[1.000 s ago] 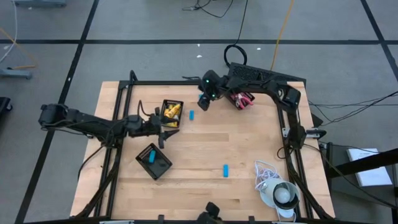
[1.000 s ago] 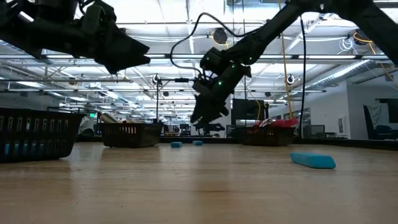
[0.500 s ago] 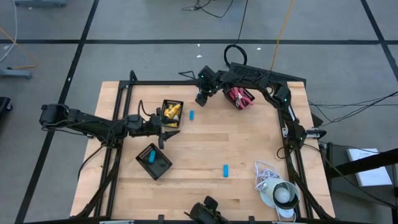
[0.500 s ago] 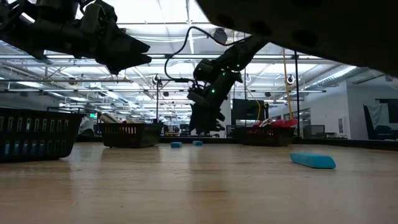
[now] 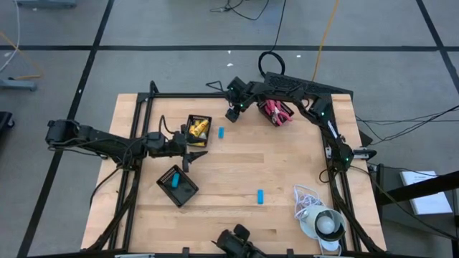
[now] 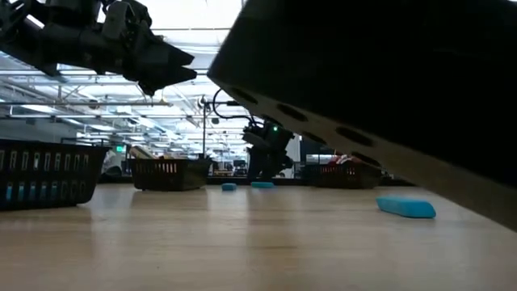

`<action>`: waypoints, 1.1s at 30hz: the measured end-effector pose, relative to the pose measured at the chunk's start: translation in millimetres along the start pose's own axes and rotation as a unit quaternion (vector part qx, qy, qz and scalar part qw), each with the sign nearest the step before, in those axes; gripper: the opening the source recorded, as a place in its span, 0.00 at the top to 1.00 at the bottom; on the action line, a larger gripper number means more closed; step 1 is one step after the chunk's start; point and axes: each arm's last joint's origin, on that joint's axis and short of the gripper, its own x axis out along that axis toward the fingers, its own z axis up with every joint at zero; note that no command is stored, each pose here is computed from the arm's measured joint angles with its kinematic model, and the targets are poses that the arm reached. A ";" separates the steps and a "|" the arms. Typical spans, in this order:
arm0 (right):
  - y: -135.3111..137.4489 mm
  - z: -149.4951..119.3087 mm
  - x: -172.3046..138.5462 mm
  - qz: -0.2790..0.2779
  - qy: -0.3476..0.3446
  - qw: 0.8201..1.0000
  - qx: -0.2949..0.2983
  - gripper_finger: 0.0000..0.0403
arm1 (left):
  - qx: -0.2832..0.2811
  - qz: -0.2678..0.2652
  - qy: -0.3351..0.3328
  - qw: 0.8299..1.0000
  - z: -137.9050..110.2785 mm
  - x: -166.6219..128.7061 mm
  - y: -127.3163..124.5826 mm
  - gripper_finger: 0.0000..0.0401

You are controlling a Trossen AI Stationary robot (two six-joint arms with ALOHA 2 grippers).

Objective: Pick & Place School Supplies
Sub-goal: Put the blue eraser into the bottom black bin

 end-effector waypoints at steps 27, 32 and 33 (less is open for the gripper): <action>33.0 -17.5 2.0 -0.108 0.104 0.979 -0.138 0.76 | -0.005 -0.019 -0.019 1.000 3.7 -0.3 -2.8 0.42; 38.8 -19.4 -3.4 -0.154 0.121 0.968 -0.156 0.90 | -0.005 -0.018 -0.017 1.000 3.4 -0.3 -2.8 0.42; 38.2 -19.5 -3.6 -0.154 0.122 0.968 -0.157 0.90 | -0.005 -0.018 -0.016 1.000 3.1 -0.2 -2.8 0.42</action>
